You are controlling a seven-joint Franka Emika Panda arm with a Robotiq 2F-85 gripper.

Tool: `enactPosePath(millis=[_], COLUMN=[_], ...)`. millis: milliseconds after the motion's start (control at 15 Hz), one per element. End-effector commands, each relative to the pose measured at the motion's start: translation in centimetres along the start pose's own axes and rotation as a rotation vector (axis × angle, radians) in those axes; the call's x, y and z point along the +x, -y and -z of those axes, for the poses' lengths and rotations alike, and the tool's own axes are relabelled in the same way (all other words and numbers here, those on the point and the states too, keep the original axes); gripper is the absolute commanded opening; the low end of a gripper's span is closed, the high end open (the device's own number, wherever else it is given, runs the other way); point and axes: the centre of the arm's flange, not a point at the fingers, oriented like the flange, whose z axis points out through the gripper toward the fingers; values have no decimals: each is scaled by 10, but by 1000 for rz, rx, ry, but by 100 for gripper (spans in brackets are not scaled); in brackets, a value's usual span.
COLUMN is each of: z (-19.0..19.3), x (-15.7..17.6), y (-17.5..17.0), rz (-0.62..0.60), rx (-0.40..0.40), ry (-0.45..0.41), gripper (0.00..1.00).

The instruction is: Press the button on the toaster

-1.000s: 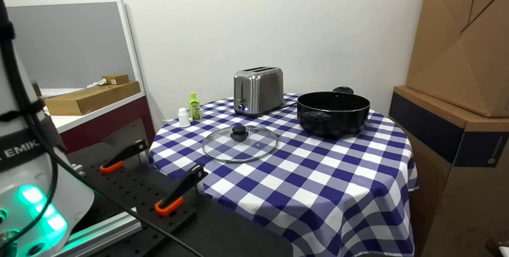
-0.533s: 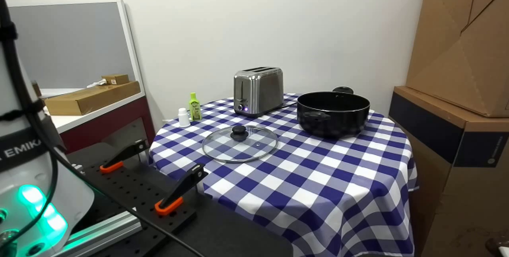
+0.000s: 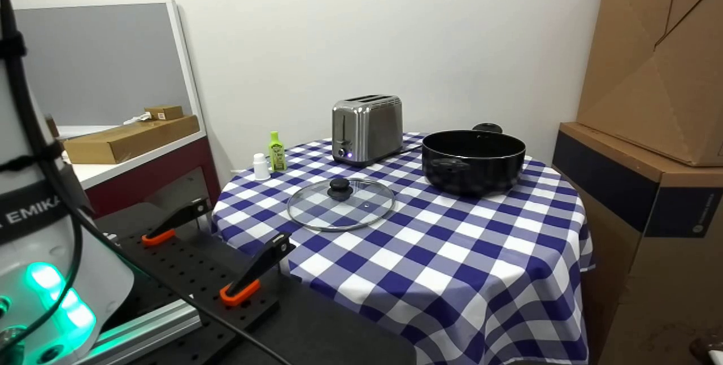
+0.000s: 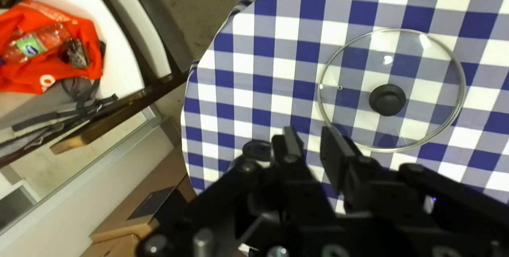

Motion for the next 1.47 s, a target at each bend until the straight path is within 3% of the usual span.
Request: enactPosePath(millis=[0, 400, 733, 1000, 1200, 1267, 1400], z=[-36, -106, -153, -185, -199, -171, -181], x=[27, 67, 77, 87, 99, 77, 85], y=[10, 50, 114, 148, 165, 150, 158], rz=[37, 172, 313, 352, 323, 343, 332], rx=[-79, -109, -89, -74, -69, -72, -56], ry=[-83, -176, -256, -284, -269, -266, -260], gripper=[0, 0, 0, 0, 0, 1, 1])
